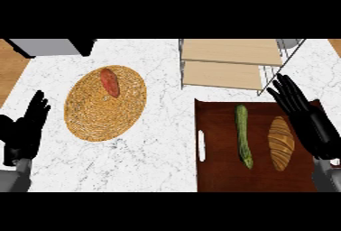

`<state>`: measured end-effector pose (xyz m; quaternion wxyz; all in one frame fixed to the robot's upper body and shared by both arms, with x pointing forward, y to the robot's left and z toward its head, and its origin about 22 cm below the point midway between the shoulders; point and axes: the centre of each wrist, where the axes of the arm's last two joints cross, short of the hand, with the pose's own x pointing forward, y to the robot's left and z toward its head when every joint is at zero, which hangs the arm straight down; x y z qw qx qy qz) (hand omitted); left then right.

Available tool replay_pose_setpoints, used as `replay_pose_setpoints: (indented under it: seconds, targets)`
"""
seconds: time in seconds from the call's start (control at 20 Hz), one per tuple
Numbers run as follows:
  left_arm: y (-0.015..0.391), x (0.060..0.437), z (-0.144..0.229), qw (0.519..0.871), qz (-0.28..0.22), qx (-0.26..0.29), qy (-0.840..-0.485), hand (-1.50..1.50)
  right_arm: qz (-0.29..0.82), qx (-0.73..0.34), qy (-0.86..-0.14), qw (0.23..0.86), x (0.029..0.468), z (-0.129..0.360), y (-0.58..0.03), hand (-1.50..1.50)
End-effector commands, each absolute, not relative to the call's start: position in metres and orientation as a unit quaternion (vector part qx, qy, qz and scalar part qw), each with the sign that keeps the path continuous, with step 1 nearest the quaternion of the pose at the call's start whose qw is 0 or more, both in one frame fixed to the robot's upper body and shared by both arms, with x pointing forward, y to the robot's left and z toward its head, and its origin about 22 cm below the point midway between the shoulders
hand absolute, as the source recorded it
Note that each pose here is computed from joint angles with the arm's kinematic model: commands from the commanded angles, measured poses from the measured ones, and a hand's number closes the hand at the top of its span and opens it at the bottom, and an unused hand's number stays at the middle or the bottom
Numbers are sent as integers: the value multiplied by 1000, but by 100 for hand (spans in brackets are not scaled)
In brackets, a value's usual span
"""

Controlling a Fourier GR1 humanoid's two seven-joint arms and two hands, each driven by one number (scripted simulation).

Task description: Pick the croissant from the tray and place it in the tiered shelf

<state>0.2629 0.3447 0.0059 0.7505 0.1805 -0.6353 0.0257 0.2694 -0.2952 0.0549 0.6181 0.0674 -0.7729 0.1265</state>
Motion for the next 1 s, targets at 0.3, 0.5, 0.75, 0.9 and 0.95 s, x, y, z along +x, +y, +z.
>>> replay_pose_setpoints:
  seconds: [0.3,0.5,0.75,0.9,0.95]
  targets:
    - [330,235,-30,823,62,117,-552,0,13,-346,-604,718,173,29,-464,150]
    - [308,235,-36,845,48,54,-529,0,-194,-306,-590,722,133,-19,-463,-150]
    - [310,246,-25,850,33,44,-524,0,-121,-263,-652,700,90,-23,-463,-150]
    - [302,249,-18,849,28,54,-524,0,-59,-217,-657,720,86,15,-487,-150]
    - [296,239,-20,847,26,43,-529,0,-45,-203,-652,729,89,21,-475,-150]
